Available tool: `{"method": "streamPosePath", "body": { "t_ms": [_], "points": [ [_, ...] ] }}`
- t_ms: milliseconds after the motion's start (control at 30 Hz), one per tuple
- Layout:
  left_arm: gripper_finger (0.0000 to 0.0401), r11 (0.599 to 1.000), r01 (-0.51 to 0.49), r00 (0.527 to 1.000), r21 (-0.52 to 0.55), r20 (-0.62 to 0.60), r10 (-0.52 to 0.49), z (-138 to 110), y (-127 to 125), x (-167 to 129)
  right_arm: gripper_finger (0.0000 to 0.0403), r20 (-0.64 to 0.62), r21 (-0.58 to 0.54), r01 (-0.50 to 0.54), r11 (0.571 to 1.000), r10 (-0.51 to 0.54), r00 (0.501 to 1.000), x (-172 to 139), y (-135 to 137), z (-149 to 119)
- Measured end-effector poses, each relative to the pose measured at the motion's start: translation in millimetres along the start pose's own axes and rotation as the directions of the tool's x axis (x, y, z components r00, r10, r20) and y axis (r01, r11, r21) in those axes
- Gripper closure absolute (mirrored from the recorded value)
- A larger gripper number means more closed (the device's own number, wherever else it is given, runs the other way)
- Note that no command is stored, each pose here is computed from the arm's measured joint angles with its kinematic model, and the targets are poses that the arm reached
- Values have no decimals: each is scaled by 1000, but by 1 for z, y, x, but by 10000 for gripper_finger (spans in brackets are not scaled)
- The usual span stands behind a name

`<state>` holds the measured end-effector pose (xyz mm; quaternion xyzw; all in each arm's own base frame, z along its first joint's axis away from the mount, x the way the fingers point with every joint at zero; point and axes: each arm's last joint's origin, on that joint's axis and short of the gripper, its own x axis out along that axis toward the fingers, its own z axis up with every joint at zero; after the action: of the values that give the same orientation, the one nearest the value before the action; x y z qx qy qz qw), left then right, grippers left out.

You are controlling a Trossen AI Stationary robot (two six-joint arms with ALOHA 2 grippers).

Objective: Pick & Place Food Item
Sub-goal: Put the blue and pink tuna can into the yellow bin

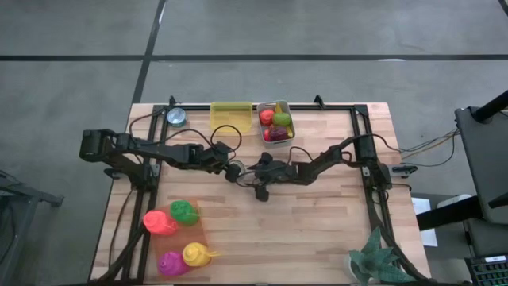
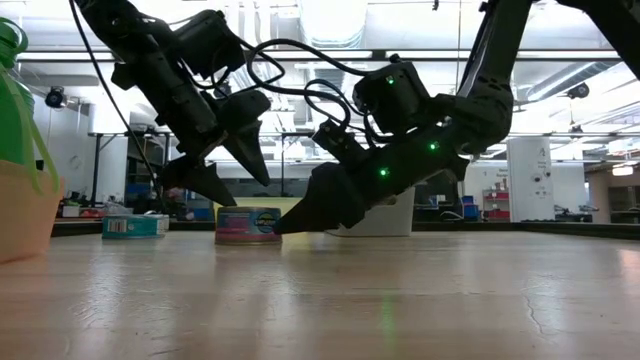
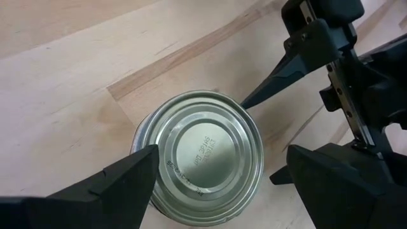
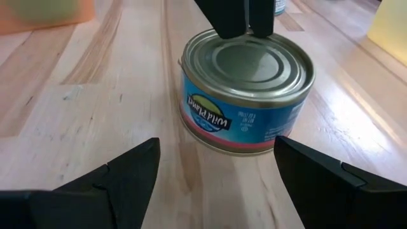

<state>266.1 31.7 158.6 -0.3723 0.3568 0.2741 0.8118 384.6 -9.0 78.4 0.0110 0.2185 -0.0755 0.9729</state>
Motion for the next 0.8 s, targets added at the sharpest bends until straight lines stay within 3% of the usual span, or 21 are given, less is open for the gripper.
{"method": "streamPosePath", "body": {
  "t_ms": [800],
  "points": [
    [48,1000,14,1000,2,8,-14,1,-1,0,97,0,-27,1,1000,-1,1000,0,0,0]
  ]
}}
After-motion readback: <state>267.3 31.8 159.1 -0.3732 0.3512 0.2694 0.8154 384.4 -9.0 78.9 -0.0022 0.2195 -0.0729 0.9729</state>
